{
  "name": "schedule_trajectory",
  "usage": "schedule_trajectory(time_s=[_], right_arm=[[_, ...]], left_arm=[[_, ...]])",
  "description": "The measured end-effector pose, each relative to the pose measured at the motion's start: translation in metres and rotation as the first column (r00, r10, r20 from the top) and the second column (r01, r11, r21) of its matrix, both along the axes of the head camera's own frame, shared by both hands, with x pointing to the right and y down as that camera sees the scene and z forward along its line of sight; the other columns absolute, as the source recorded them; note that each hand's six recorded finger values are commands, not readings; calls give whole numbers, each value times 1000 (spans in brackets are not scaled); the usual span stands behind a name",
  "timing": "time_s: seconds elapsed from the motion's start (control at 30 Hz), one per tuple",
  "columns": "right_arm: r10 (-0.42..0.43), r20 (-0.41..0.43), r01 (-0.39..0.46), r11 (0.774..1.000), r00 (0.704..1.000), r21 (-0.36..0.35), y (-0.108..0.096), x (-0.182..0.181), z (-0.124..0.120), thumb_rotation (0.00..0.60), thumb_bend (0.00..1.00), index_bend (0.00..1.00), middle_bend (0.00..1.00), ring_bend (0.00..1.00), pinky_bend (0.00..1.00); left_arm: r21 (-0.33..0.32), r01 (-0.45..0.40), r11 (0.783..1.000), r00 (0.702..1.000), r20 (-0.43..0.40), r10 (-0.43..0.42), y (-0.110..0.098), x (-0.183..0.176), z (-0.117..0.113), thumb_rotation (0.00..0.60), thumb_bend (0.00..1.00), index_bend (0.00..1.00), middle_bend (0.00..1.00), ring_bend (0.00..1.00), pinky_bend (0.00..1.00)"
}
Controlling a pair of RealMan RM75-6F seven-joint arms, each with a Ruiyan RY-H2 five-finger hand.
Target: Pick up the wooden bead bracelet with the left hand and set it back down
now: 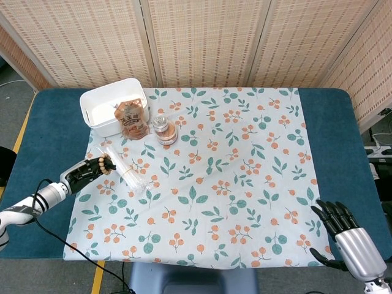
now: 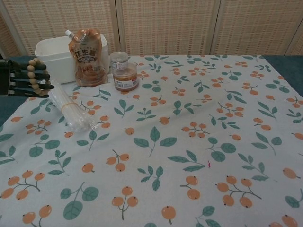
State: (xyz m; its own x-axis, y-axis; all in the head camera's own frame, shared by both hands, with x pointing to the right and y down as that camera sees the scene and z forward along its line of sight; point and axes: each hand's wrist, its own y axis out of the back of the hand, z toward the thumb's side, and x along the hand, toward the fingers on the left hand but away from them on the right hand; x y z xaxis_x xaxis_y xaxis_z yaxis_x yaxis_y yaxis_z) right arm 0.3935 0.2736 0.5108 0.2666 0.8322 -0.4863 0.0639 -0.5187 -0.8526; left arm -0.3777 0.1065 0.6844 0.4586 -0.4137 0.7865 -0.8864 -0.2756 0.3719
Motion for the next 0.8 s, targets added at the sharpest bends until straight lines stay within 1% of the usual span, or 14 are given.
schedule_trajectory(time_s=[0.03,0.1,0.17,0.23,0.3,0.33,0.4,0.47,0.57,0.63,0.7,0.8], right_arm=[[0,0,0,1000,1000,0,0,0,0,460,201,0,0,0,0],[0,0,0,1000,1000,0,0,0,0,460,201,0,0,0,0],[1,-1,-1,1000,1000,-1,0,0,0,461,201,0,0,0,0],[1,-2,-1,1000,1000,-1,0,0,0,460,201,0,0,0,0],[0,-3,0,1000,1000,-3,0,0,1,461,201,0,0,0,0],[0,-3,0,1000,1000,-4,0,0,1,460,201,0,0,0,0],[0,-4,0,1000,1000,-4,0,0,1,460,201,0,0,0,0],[0,-5,0,1000,1000,-5,0,0,2,459,201,0,0,0,0],[-1,-6,1,1000,1000,-5,0,0,2,460,201,0,0,0,0],[-1,-5,1,1000,1000,-6,0,0,2,460,201,0,0,0,0],[-1,-6,1,1000,1000,-6,0,0,2,460,201,0,0,0,0],[-2,-7,2,1000,1000,-7,0,0,3,459,200,0,0,0,0]], left_arm=[[3,1,1000,1000,0,-1,0,0,0,600,949,272,335,99,0],[11,6,1000,1000,1,-6,0,-1,0,600,830,243,324,91,0],[14,6,1000,1000,-4,-6,1,-1,0,600,727,241,322,87,0],[16,5,1000,1000,-10,-4,2,-1,1,600,663,255,325,86,0],[14,17,1000,1000,-19,-16,2,-2,1,600,587,303,337,88,0],[13,24,1000,999,-22,-24,2,-2,2,600,555,343,351,93,0],[12,39,999,999,-21,-39,1,-4,2,600,509,453,407,119,0],[14,54,998,998,-12,-54,0,-6,4,600,493,546,468,149,0],[13,84,996,996,4,-84,-1,-9,6,594,486,602,515,173,0],[1,96,995,995,1,-96,-1,-8,7,531,482,613,525,179,0],[-4,87,996,996,2,-87,1,-7,7,389,486,614,526,180,0],[-7,66,998,998,-2,-66,2,-4,7,217,490,613,526,184,0]])
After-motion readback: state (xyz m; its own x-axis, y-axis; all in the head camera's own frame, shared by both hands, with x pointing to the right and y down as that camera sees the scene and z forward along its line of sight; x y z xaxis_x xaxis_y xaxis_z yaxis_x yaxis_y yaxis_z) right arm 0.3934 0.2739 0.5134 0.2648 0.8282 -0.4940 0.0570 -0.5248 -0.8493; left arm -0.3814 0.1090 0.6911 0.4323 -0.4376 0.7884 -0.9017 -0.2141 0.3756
